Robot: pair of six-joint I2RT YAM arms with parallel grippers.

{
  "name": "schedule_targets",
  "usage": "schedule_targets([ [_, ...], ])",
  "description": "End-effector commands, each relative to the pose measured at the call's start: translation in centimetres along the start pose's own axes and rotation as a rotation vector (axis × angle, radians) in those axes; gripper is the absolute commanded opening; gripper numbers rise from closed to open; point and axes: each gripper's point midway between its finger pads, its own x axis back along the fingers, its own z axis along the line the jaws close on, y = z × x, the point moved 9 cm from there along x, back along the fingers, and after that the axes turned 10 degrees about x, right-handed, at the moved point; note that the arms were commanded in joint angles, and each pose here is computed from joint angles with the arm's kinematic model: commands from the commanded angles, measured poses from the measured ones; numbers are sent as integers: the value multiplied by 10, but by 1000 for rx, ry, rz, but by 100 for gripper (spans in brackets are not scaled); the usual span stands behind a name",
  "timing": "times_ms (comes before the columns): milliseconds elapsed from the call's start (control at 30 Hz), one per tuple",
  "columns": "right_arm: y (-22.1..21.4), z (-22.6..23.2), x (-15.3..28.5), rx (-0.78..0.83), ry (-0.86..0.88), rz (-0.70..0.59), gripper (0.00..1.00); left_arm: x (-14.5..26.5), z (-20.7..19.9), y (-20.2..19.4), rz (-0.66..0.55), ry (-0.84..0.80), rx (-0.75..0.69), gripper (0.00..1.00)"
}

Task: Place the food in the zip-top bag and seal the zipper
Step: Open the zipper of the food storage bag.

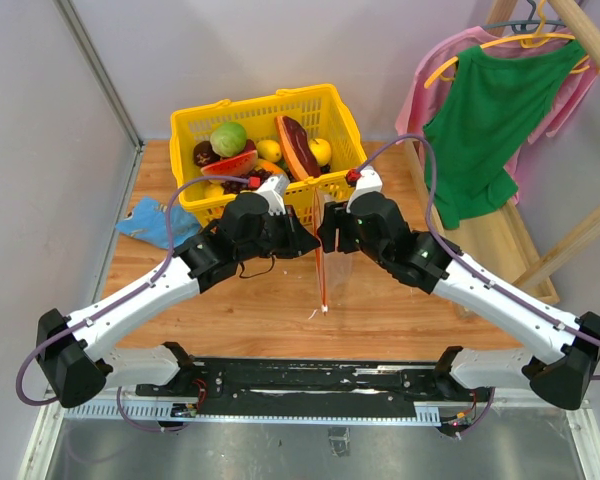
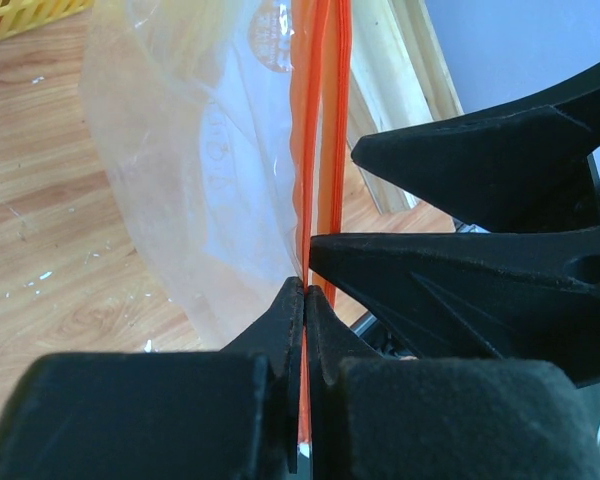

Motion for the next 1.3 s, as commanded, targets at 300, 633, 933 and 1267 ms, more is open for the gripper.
schedule_targets([
  [300,-17,-7,-6,75,-111,104,63,-1,-12,6,-37,-7,-6,0],
  [633,-29,-15,-6,151,-152,158,50,1,-7,8,-58,59,-12,0],
  [933,-23,-33,14,239,-251,173,21,1,-5,12,-47,130,-43,0],
  [1267,-1,-44,47,350,-290,265,1,5,-3,21,-47,238,-116,0],
])
